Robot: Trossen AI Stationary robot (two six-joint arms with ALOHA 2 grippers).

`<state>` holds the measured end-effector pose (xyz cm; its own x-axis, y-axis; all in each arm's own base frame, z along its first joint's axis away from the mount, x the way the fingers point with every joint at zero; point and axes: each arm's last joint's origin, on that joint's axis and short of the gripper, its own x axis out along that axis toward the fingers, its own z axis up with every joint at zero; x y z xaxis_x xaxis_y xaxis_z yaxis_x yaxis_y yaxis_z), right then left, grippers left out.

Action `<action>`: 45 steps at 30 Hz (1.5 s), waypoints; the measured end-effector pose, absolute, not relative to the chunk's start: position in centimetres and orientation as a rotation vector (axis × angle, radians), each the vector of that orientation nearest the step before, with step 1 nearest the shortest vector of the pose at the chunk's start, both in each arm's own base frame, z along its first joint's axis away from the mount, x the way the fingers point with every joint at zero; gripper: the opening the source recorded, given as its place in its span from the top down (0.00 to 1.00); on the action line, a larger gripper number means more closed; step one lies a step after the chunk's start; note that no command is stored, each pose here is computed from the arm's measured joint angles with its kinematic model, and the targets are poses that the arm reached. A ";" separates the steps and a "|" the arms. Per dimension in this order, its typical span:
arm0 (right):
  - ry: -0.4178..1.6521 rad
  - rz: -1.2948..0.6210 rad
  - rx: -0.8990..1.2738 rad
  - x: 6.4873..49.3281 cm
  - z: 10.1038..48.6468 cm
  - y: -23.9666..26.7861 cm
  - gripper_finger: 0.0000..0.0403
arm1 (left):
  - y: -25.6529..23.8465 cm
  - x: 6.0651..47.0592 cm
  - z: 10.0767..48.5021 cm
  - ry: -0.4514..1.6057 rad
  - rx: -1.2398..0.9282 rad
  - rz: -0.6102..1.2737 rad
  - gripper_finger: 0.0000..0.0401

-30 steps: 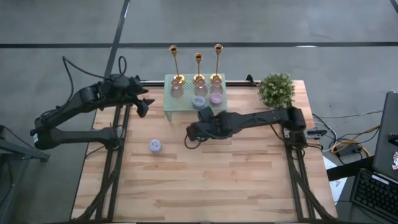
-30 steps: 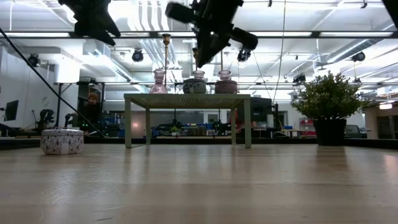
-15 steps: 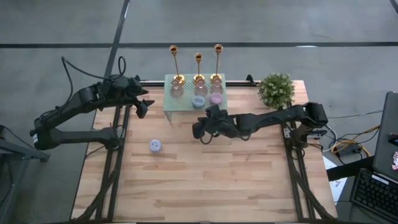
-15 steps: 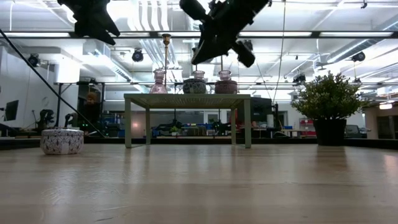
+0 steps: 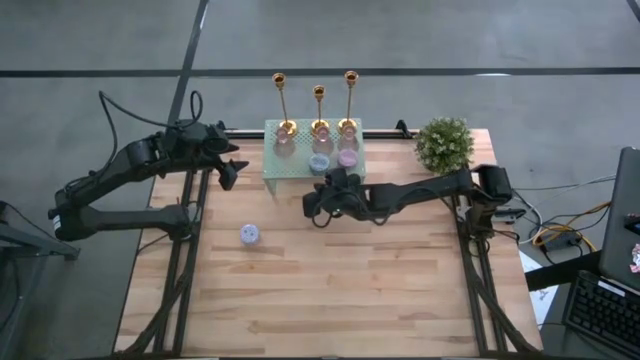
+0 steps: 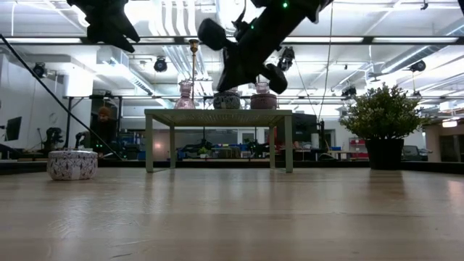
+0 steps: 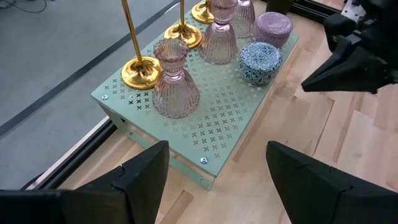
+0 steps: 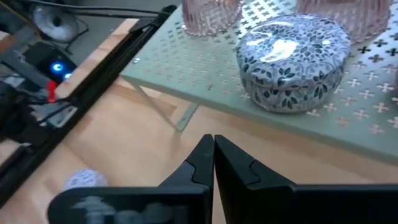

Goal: Pick & Place candle stick holders
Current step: Put the blue scented candle on the shelf, then put the red scented candle on the shelf

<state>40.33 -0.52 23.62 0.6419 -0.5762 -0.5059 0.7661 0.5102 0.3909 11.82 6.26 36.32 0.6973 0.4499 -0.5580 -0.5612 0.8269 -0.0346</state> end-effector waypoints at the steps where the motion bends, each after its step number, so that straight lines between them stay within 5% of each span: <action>1: 0.330 -0.836 0.624 40.4 23.5 -0.6 0.98 | 6.3 11.8 36.3 0.564 -0.209 0.568 0.32; 30: 0.276 -0.953 0.645 40.6 22.8 -4.3 0.98 | 6.3 11.8 36.3 0.566 -0.206 0.567 0.32; 45: 0.320 -0.829 0.673 40.8 23.3 -2.7 0.98 | 6.2 11.8 36.3 0.569 -0.208 0.568 0.32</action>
<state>40.80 -2.74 23.29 0.6442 -0.5708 -0.5091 0.7648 0.4863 0.4226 11.79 6.24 36.28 0.6948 0.4488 -0.5619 -0.5607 0.8274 -0.0324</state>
